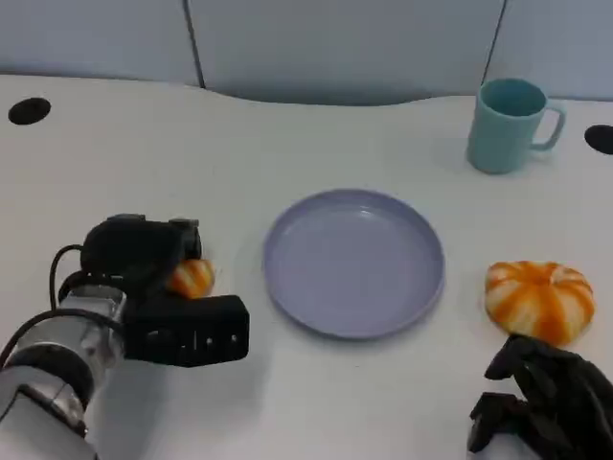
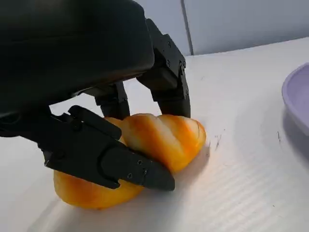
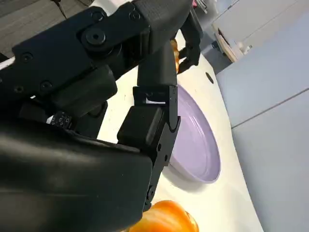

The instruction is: Grasp the bread from the table and place it into the plate.

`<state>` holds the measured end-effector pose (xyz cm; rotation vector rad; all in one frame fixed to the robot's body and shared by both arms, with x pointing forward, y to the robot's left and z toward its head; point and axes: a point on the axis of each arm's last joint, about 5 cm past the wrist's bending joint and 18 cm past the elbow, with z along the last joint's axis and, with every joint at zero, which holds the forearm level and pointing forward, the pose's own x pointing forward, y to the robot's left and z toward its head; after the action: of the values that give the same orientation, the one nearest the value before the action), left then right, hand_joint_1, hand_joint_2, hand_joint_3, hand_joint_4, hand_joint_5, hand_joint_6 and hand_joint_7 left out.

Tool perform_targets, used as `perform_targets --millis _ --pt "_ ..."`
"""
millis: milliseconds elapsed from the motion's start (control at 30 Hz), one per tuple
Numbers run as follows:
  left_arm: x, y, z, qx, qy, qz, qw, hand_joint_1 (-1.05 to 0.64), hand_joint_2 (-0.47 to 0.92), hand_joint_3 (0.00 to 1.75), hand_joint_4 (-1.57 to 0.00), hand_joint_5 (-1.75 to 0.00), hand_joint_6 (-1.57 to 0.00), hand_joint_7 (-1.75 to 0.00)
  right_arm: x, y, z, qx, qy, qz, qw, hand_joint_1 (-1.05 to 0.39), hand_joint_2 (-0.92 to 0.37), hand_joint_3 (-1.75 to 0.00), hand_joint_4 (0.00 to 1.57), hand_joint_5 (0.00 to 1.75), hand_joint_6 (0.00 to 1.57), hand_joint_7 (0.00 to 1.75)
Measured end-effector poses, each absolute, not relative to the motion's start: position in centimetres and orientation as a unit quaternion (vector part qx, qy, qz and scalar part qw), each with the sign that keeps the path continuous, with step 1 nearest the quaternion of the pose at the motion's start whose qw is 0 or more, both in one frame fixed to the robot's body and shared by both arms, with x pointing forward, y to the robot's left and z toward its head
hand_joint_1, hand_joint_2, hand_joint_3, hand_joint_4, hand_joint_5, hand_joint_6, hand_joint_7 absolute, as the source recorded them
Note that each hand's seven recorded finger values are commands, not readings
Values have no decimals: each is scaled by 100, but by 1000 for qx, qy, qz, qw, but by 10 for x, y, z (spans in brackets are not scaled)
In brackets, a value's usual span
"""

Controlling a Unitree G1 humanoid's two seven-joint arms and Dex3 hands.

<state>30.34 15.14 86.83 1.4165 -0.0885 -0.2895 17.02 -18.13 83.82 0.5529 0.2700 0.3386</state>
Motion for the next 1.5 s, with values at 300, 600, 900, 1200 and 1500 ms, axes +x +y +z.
perform_targets --millis 300,600,900,1200,1500 --pt "305 160 873 635 -96 -108 759 -17 92 31 -79 -175 -59 -175 175 -180 836 274 135 171 937 -87 -76 -1 140 88 119 92" --pt "315 154 891 609 -183 -78 767 -11 74 56 -87 -175 -66 -175 177 -179 833 276 138 173 935 -87 -75 0 141 85 122 88" --pt "324 131 906 587 -242 -81 768 -12 54 96 -88 -175 -67 -175 178 -178 834 273 135 175 936 -87 -75 0 140 86 121 88" --pt "321 105 909 556 -309 -108 764 -16 48 107 -90 -175 -69 -175 178 -177 832 275 139 174 935 -86 -76 -1 140 85 122 87" --pt "318 75 914 528 -356 -138 759 -18 54 105 -91 -175 -69 -175 182 -175 833 276 131 178 935 -85 -75 0 141 84 121 87"
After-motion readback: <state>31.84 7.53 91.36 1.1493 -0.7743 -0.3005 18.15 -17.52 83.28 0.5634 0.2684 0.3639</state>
